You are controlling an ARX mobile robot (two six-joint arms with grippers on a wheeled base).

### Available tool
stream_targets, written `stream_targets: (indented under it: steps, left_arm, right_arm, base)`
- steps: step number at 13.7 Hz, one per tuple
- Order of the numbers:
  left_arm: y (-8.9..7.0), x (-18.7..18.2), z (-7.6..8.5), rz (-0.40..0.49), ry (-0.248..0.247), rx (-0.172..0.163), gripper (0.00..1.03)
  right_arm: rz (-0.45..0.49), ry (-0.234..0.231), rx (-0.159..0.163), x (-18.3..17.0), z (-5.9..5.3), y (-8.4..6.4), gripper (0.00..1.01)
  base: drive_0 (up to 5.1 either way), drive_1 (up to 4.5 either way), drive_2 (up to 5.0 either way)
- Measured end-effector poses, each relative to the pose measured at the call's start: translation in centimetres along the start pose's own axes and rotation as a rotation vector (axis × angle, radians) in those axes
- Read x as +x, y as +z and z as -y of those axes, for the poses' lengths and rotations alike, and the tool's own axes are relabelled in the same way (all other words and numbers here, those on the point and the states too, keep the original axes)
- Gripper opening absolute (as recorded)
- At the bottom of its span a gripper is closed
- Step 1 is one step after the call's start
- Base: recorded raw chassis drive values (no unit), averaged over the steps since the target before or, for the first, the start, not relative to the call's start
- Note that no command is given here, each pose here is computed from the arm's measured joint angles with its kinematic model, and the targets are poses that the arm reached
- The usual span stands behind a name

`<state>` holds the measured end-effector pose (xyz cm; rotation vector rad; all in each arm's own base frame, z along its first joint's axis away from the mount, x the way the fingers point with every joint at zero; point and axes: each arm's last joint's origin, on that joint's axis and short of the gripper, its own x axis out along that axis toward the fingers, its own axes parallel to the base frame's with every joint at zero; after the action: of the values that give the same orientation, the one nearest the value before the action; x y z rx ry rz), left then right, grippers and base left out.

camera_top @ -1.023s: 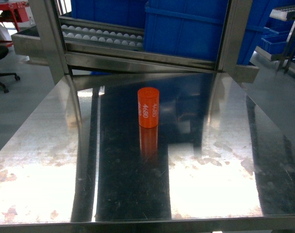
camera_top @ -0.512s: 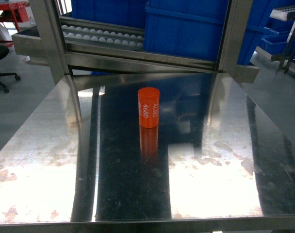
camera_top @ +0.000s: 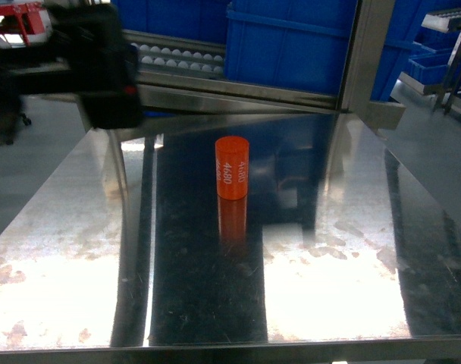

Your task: Pick capacitor and pack into box

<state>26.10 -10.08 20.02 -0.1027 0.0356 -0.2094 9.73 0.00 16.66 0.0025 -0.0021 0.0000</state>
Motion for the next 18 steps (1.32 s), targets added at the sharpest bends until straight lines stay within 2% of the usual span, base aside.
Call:
stream_targets:
  steps: [2, 4, 6, 8, 11, 14, 16, 17, 18]
  left_arm:
    - [-1.1, 2.6, 1.1, -0.047, -0.019, 0.001, 0.98]
    - [-3.1, 8.4, 3.6, -0.116, -0.045, 0.006, 0.98]
    - [-5.2, 11.8, 4.7, -0.16, -0.057, 0.027, 0.98]
    - [-7.3, 13.9, 5.2, -0.194, -0.05, 0.042, 0.98]
    - [-8.7, 15.0, 5.4, -0.224, -0.049, 0.05, 0.98]
    - [-11.8, 17.7, 5.6, -0.291, -0.039, 0.068, 0.98]
    - [-12.8, 19.3, 5.7, -0.312, -0.032, 0.072, 0.98]
    - [-12.6, 19.5, 5.8, -0.311, -0.034, 0.071, 0.9]
    - [-12.5, 19.5, 5.8, -0.308, -0.034, 0.069, 0.78]
  right_arm:
    - [0.0, 0.0, 0.0, 0.0, 0.0, 0.0, 0.98]
    - [0.0, 0.0, 0.0, 0.0, 0.0, 0.0, 0.98]
    - [0.0, 0.0, 0.0, 0.0, 0.0, 0.0, 0.98]
    - [0.0, 0.0, 0.0, 0.0, 0.0, 0.0, 0.98]
    - [0.0, 0.0, 0.0, 0.0, 0.0, 0.0, 0.98]
    - [0.0, 0.0, 0.0, 0.0, 0.0, 0.0, 0.98]
    - [0.0, 0.0, 0.0, 0.0, 0.0, 0.0, 0.98]
    - [0.0, 0.0, 0.0, 0.0, 0.0, 0.0, 0.98]
    - [0.0, 0.0, 0.0, 0.0, 0.0, 0.0, 0.98]
  base:
    - [0.0, 0.0, 0.0]
    - [0.0, 0.0, 0.0]
    - [0.0, 0.0, 0.0]
    - [0.0, 0.0, 0.0]
    - [0.0, 0.0, 0.0]
    - [0.0, 0.0, 0.0]
    - [0.0, 0.0, 0.0]
    - [0.0, 0.0, 0.0]
    - [0.0, 0.0, 0.0]
